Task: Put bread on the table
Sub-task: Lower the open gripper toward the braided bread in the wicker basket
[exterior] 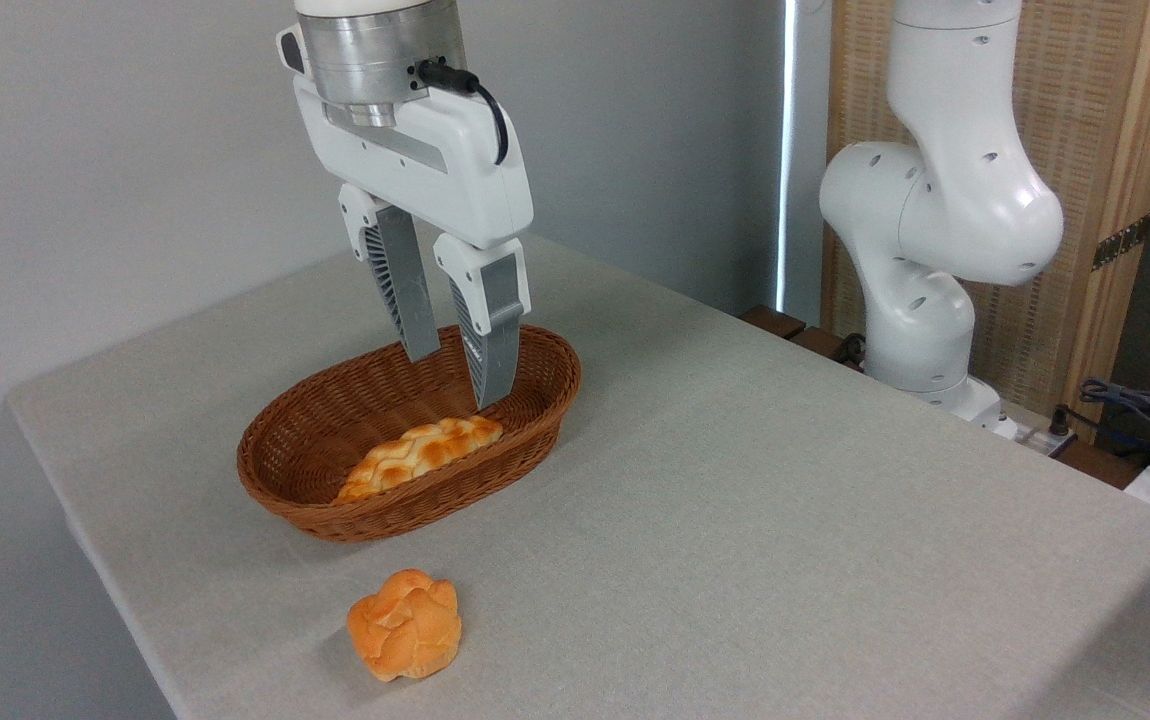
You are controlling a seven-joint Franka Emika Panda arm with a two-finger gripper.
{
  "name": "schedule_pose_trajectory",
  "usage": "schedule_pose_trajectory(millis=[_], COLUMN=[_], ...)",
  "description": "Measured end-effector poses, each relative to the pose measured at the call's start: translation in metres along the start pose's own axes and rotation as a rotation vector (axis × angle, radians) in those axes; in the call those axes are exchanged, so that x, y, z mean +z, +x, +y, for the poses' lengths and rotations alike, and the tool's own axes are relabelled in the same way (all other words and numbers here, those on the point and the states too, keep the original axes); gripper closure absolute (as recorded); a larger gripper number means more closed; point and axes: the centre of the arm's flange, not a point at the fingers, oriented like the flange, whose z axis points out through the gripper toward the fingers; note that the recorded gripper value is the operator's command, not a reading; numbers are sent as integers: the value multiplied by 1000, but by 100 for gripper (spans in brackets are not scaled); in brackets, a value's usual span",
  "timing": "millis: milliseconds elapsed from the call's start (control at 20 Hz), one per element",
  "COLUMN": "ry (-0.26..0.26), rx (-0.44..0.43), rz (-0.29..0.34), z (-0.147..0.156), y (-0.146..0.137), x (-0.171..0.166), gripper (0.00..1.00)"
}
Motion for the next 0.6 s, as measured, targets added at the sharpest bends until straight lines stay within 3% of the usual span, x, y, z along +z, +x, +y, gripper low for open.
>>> schedule_pose_trajectory(millis=[600], ry=[0], rx=[5], rz=[0], z=[2], y=[2], x=[0], gripper=[0])
